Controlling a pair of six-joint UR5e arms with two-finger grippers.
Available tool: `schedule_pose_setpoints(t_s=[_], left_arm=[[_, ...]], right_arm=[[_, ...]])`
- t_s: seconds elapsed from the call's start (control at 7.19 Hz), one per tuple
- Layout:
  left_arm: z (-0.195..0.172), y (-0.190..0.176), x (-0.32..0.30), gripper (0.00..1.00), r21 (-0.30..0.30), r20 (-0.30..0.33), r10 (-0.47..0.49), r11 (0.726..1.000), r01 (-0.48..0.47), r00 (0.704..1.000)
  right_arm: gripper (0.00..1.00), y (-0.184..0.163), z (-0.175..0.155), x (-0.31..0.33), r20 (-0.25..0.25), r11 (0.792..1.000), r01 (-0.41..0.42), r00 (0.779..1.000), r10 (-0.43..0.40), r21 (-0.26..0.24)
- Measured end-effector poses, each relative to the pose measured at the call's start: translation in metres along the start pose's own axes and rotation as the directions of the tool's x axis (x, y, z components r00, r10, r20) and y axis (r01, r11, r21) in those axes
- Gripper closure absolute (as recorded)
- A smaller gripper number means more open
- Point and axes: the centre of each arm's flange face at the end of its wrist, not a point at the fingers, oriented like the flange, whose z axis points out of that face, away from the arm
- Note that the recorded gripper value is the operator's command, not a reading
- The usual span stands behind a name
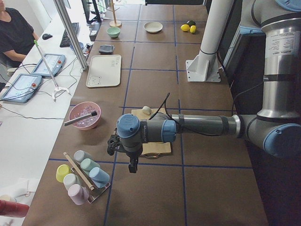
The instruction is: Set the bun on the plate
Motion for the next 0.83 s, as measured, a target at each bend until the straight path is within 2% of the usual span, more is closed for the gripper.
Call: schedule_pose_setpoints(t_s=[0.28, 0.56, 0.83], left_arm=[[-0.002, -0.002, 0.002, 0.0, 0.005, 0.0, 0.004, 1.0, -0.004, 1.0], [-0.003, -0.002, 0.003, 0.0, 0.006, 0.0, 0.006, 1.0, -0.006, 1.0], [-0.003, -0.003, 0.003, 0.0, 0.007, -0.001, 0.006, 1.0, -0.006, 1.0]], right_arm=[[0.01, 0.019, 0.034, -0.018, -0.006, 0.998, -0.045, 0.999, 0.045, 0.036], [0.01, 0.039, 0.078, -0.022, -0.002, 0.998, -0.053, 0.999, 0.053, 0.018], [0.03, 0.054, 0.112, -0.011, 0.026, 0.998, -0.057, 0.998, 0.056, 0.034]])
